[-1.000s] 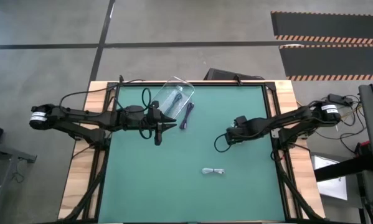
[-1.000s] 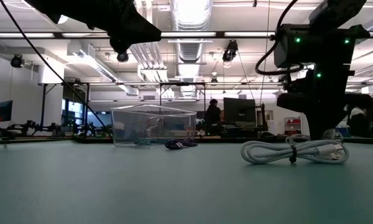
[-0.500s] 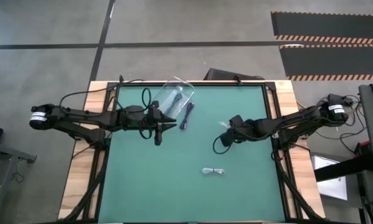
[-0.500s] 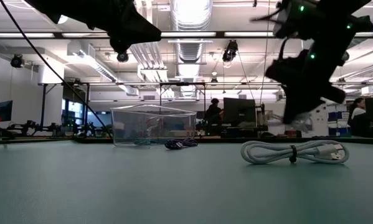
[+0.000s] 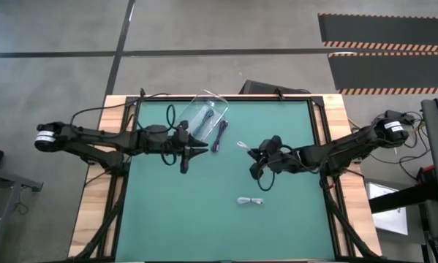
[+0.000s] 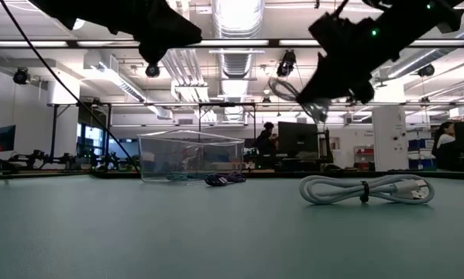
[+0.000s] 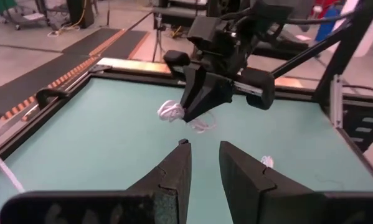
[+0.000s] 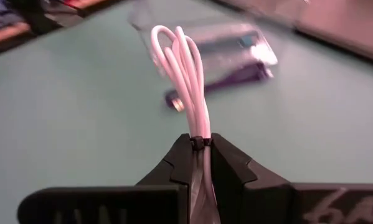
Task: Pick and place USB-C Cables
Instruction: Put the white USB cable into the transparent bin
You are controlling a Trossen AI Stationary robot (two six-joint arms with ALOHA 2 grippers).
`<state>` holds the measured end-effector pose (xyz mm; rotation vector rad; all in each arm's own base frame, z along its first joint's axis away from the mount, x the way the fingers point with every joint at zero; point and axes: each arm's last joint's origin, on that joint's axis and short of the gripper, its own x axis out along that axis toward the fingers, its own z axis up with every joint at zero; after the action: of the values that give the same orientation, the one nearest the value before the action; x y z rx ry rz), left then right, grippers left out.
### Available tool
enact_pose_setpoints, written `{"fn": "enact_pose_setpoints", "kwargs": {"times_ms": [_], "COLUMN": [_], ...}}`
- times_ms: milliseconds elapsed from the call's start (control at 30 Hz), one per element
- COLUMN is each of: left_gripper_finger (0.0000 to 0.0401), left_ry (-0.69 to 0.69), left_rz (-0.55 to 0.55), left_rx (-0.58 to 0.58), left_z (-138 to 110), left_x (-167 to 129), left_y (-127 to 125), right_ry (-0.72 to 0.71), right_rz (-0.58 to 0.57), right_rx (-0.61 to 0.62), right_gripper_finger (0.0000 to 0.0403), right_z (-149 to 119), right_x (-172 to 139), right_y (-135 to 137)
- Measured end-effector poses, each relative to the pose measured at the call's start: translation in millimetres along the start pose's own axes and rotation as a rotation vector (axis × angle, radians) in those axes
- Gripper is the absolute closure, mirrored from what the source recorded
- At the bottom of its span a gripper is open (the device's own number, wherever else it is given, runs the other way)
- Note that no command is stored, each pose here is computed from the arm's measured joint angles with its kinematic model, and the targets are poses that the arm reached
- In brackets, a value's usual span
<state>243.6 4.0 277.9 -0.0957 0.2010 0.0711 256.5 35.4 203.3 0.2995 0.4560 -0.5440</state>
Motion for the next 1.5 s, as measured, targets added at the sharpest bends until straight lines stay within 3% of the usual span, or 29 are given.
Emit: {"fn": "enact_pose_setpoints", "kwargs": {"times_ms": [500,867,1100,1500], "left_gripper_finger": [0.0335,0.0335,0.0335,0.0335], "left_ry": [-0.191,-0.308,-0.348,-0.434], "left_rz": [-0.112,-0.178,-0.209,-0.25], "left_rx": [0.001,-0.001,-0.029,-0.088], "left_z": [0.8,-4.5,-9.9,-21.5], "left_x": [-2.5,29.0,49.9,65.2], "left_y": [-9.9,-26.1,-34.4,-41.4], "right_ry": [-0.292,-0.446,-0.523,-0.59], "right_rz": [0.254,0.358,0.404,0.464], "right_rx": [-0.226,-0.308,-0.4,-0.449], "right_gripper_finger": [0.0378,0.0378,0.0378,0.0378], "right_z": [-2.2,-20.8,-15.5,-7.8], "right_x": [-24.8,-32.2,-38.9,-51.4], "right_y": [33.1,22.7,21.9,16.8]}}
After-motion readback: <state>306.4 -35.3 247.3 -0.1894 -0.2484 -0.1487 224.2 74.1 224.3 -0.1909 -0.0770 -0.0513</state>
